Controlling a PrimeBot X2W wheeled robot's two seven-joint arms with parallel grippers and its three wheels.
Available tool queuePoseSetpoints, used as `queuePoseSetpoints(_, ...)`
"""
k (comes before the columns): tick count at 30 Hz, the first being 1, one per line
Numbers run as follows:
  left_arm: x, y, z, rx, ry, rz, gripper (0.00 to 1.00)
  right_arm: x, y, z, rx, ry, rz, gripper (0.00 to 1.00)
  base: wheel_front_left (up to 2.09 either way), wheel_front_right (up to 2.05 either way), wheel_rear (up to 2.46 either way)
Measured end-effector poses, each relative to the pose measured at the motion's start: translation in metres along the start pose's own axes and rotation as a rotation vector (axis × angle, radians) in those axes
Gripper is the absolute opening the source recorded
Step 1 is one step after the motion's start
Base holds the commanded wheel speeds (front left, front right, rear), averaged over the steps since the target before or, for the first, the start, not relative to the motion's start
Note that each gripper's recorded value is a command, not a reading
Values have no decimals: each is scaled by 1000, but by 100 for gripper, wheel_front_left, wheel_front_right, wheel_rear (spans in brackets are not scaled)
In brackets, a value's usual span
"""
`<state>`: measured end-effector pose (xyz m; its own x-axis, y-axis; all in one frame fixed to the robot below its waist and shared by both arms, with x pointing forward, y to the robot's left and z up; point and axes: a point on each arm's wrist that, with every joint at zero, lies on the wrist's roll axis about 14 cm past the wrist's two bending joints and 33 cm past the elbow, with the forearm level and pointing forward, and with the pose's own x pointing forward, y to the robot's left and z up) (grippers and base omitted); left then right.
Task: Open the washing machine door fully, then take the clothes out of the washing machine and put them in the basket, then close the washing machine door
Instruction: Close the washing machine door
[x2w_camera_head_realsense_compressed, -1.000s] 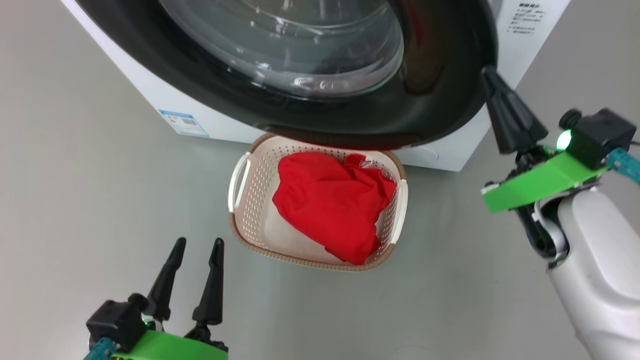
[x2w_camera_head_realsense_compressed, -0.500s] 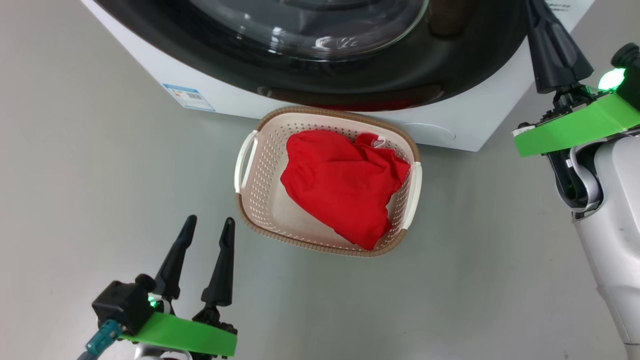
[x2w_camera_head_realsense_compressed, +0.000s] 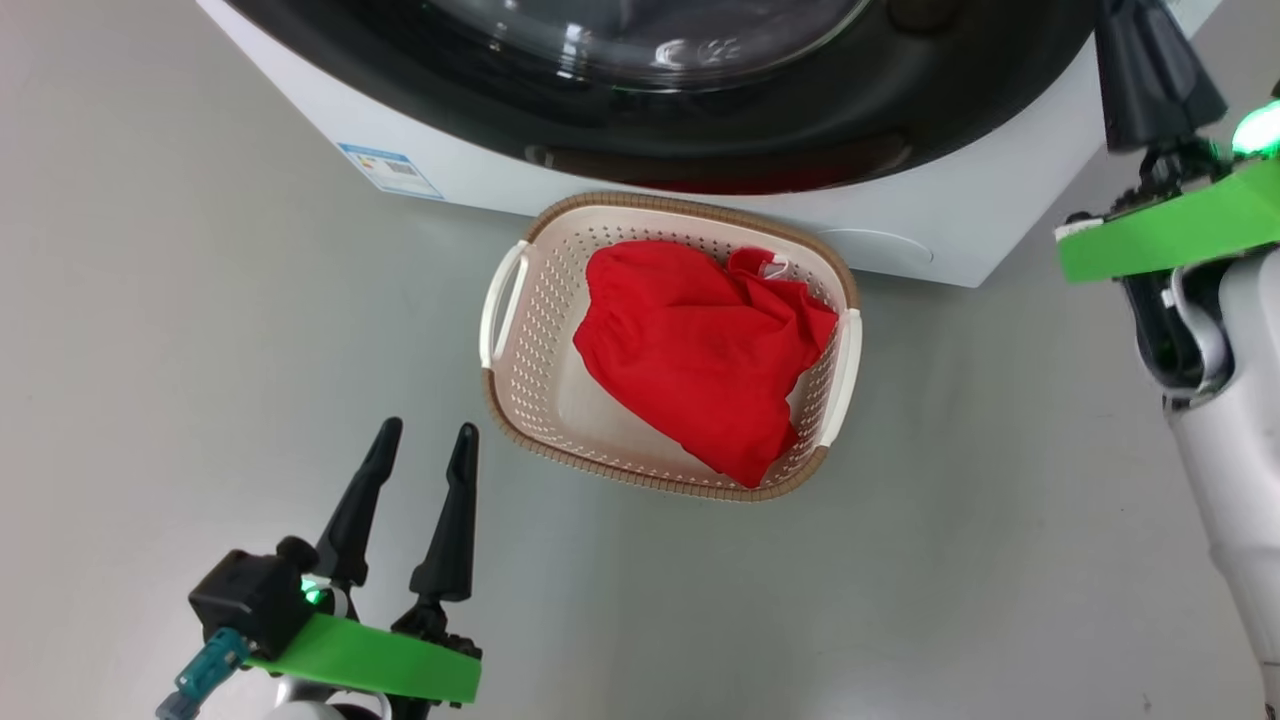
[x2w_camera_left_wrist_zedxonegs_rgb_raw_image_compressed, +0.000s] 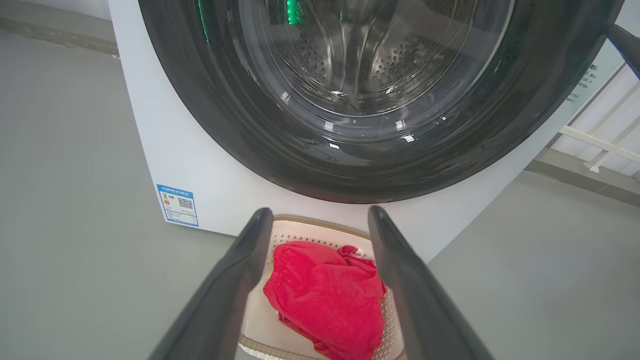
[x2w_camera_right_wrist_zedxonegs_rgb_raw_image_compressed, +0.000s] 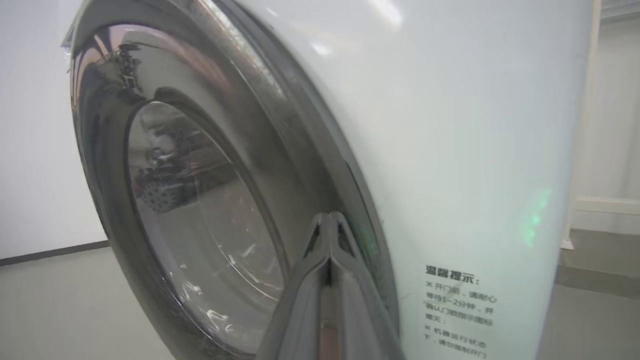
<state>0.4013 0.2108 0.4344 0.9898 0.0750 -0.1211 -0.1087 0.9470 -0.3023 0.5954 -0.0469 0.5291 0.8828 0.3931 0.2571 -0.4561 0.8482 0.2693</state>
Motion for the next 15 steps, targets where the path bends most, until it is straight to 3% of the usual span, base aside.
queuePoseSetpoints(9, 1, -2, 2, -2, -7, -5, 100, 6, 7, 7, -13, -7, 25, 0, 0, 0, 0)
queuePoseSetpoints(11, 1, -3, 3, -3, -11, -8, 100, 6, 11, 10, -19, -8, 33, 5, 0, 0, 0)
queuePoseSetpoints(13, 2, -4, 5, -4, -16, -11, 100, 5, 13, 14, -23, -13, 37, 3, 0, 0, 0)
queuePoseSetpoints(15, 2, -5, 7, -6, -22, -15, 100, 4, 14, 18, -19, -21, 37, 12, 0, 0, 0)
